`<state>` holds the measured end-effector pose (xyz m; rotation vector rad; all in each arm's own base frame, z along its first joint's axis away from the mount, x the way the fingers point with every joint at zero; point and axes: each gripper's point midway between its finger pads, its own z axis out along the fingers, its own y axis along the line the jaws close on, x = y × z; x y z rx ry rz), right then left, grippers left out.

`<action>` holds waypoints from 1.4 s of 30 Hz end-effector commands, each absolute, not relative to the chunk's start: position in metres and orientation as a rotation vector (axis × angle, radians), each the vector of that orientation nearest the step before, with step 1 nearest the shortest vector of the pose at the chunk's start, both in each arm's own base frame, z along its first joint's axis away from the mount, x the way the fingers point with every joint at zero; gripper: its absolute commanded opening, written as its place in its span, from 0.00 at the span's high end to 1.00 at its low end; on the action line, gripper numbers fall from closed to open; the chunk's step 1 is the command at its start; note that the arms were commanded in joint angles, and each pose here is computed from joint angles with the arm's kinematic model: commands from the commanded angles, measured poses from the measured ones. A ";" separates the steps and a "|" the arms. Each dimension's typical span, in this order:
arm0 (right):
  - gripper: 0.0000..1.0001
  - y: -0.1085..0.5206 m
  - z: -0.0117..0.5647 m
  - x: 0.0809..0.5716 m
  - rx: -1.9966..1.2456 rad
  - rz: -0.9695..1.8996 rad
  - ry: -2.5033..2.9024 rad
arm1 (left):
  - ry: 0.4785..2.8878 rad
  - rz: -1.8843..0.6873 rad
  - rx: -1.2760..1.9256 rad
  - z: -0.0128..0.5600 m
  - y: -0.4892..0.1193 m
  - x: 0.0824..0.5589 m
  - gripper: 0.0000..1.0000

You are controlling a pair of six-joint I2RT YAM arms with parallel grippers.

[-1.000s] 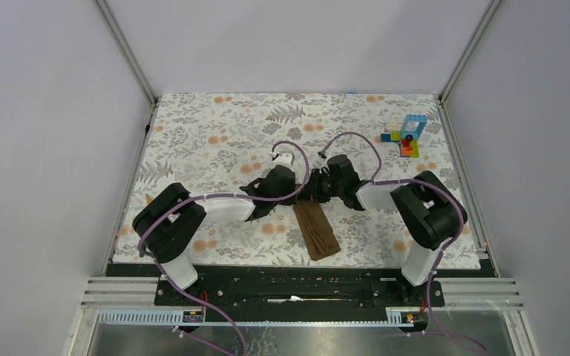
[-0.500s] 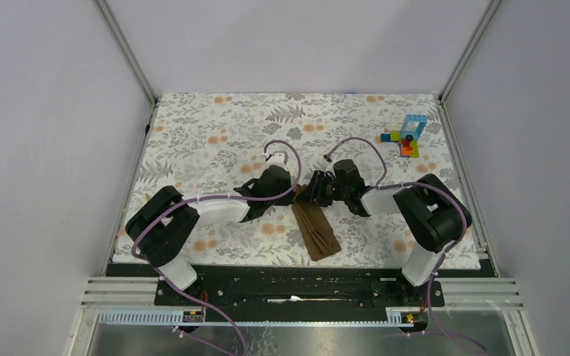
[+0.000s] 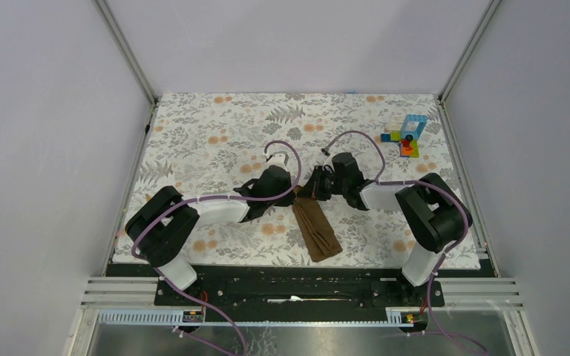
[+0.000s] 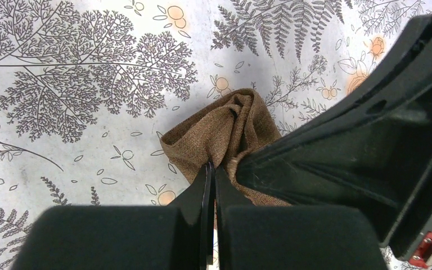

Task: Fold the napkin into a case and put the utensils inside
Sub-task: Stuff the top corner of the smaller-rectangle-folded napkin into the folded napkin.

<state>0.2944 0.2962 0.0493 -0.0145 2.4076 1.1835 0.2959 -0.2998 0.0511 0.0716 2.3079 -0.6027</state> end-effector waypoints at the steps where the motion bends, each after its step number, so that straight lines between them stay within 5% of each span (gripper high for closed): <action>1: 0.91 0.307 0.054 0.307 -0.031 1.238 2.365 | 2.251 -0.690 0.076 0.074 -0.312 0.298 1.00; 14: 0.89 0.329 0.005 0.310 0.085 1.250 2.278 | 2.288 -0.809 -0.019 0.075 -0.326 0.292 1.00; 27: 0.63 0.292 0.035 0.288 -0.024 1.162 2.420 | 2.292 -0.616 -0.060 0.064 -0.284 0.288 1.00; 36: 0.91 0.308 0.045 0.304 -0.060 1.245 2.383 | 2.284 -0.637 -0.034 0.072 -0.291 0.291 1.00; 42: 0.94 0.314 0.051 0.305 -0.058 1.297 2.357 | 2.288 -0.652 -0.027 0.074 -0.296 0.292 1.00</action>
